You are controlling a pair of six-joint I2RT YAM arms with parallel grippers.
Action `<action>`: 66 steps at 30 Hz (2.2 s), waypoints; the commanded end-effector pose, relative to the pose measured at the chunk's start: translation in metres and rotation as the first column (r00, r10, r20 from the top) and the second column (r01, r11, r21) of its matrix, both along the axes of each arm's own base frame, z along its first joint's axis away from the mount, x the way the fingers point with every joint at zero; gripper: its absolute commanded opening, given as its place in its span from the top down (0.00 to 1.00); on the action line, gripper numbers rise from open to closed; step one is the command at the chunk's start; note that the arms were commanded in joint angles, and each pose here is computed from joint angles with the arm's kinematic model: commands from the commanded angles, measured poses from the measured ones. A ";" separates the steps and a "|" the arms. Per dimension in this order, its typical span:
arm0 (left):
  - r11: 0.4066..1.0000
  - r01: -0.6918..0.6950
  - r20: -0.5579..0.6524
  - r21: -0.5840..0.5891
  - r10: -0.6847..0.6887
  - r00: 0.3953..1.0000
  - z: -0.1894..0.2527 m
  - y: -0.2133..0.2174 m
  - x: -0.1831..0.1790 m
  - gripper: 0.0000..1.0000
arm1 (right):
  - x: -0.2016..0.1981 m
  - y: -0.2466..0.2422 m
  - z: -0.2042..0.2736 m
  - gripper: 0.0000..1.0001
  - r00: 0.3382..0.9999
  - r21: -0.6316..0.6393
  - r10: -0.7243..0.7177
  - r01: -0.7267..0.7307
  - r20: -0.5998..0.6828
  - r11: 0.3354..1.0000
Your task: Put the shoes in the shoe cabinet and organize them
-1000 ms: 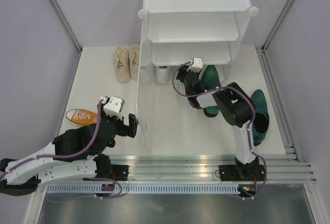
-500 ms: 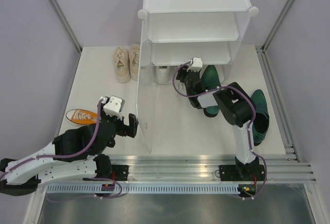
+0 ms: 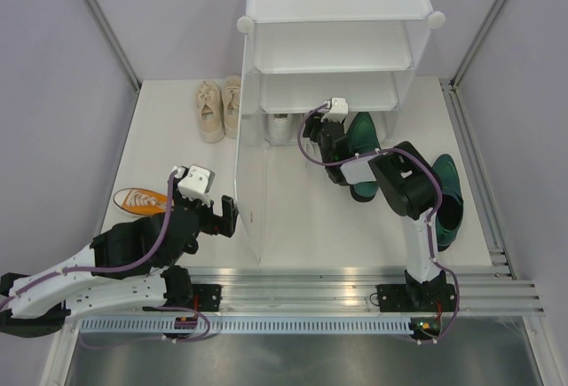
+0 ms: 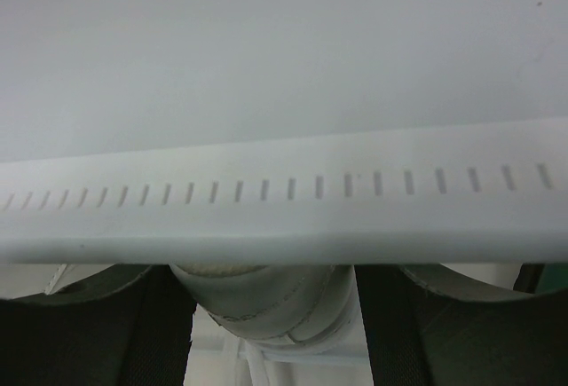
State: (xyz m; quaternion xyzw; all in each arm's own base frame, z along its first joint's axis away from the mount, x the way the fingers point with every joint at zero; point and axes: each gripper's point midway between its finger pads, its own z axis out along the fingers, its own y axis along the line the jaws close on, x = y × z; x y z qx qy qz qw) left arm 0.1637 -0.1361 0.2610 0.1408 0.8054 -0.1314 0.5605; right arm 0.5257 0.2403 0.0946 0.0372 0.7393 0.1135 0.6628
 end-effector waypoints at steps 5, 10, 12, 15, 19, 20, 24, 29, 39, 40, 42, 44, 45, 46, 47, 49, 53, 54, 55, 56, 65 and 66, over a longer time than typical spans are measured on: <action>1.000 0.022 0.016 0.000 -0.022 1.000 0.004 -0.004 0.001 0.00 | -0.004 0.048 0.056 0.88 0.986 0.135 0.140 -0.151 0.087 0.979; 1.000 0.024 0.015 -0.005 -0.024 1.000 0.005 -0.003 0.000 0.00 | -0.003 0.056 0.054 0.85 0.989 0.150 0.130 -0.139 0.067 0.979; 1.000 0.026 0.015 -0.006 -0.026 1.000 0.005 -0.003 0.000 0.00 | -0.002 0.058 0.055 0.85 0.992 0.147 0.110 -0.118 0.062 0.982; 1.000 0.027 0.016 -0.011 -0.027 1.000 0.006 -0.003 0.000 0.01 | -0.002 0.060 0.057 0.84 0.995 0.144 0.080 -0.087 0.054 0.986; 0.999 0.031 0.014 -0.013 -0.031 0.999 0.006 -0.003 -0.001 0.00 | -0.001 0.063 0.059 0.83 0.997 0.142 0.063 -0.069 0.045 0.987; 0.999 0.033 0.015 -0.016 -0.032 0.999 0.006 -0.004 -0.001 0.00 | -0.001 0.064 0.057 0.83 0.997 0.142 0.062 -0.067 0.042 0.988; 0.999 0.034 0.014 -0.016 -0.034 0.999 0.006 -0.004 -0.001 0.01 | -0.002 0.067 0.056 0.82 0.998 0.150 0.058 -0.063 0.037 0.987; 0.999 0.035 0.014 -0.017 -0.035 0.999 0.006 -0.004 -0.002 0.00 | -0.002 0.068 0.052 0.77 0.998 0.152 0.057 -0.061 0.026 0.987; 0.999 0.030 0.018 -0.019 -0.030 0.999 0.007 -0.002 -0.001 0.00 | -0.013 0.057 0.071 0.20 0.998 0.119 0.052 -0.055 0.029 0.991; 0.999 0.029 0.020 -0.024 -0.028 0.999 0.008 -0.002 -0.001 0.00 | -0.015 0.056 0.070 0.19 0.999 0.116 0.051 -0.052 0.018 0.992; 0.999 0.024 0.023 -0.026 -0.024 0.999 0.008 0.000 -0.001 0.00 | -0.017 0.053 0.078 0.17 0.999 0.121 0.049 -0.052 0.024 0.991; 0.999 0.020 0.026 -0.033 -0.019 0.999 0.009 0.001 -0.001 0.00 | -0.022 0.051 0.082 0.15 0.998 0.129 0.050 -0.052 0.023 0.990; 0.999 0.019 0.026 -0.031 -0.018 0.999 0.009 0.002 -0.001 0.00 | -0.022 0.050 0.084 0.14 0.999 0.130 0.048 -0.051 0.023 0.990; 0.999 0.017 0.027 -0.032 -0.016 0.999 0.009 0.002 -0.001 0.00 | -0.024 0.048 0.082 0.14 0.999 0.126 0.050 -0.051 0.014 0.991; 1.000 0.013 0.028 -0.027 -0.012 1.000 0.008 0.002 0.000 0.00 | -0.026 0.048 0.088 0.13 0.999 0.131 0.051 -0.053 0.019 0.990; 1.000 0.012 0.028 -0.024 -0.011 1.000 0.008 0.003 0.000 0.00 | -0.030 0.045 0.085 0.12 0.999 0.119 0.051 -0.050 -0.002 0.992; 1.000 0.006 0.030 -0.023 -0.005 1.000 0.008 0.003 0.001 0.00 | -0.047 0.030 0.095 0.12 0.999 0.126 0.038 -0.037 -0.007 0.991; 1.000 0.006 0.029 -0.022 -0.005 1.000 0.007 0.003 0.001 0.00 | -0.056 0.023 0.082 0.12 0.999 0.111 0.034 -0.029 -0.040 0.993; 1.000 0.005 0.030 -0.022 -0.004 1.000 0.007 0.003 0.001 0.00 | -0.062 0.019 0.081 0.12 0.999 0.110 0.032 -0.027 -0.044 0.994; 1.000 0.003 0.031 -0.023 -0.003 1.000 0.008 0.003 0.001 0.00 | -0.069 0.013 0.093 0.12 0.999 0.123 0.029 -0.026 -0.027 0.992; 1.000 -0.002 0.030 -0.013 0.003 1.000 0.006 0.004 0.002 0.00 | -0.147 -0.066 0.090 0.18 0.989 0.096 -0.085 0.097 -0.117 0.991; 1.000 -0.002 0.030 -0.012 0.003 1.000 0.006 0.003 0.002 0.00 | -0.160 -0.084 0.090 0.19 0.983 0.092 -0.134 0.146 -0.129 0.985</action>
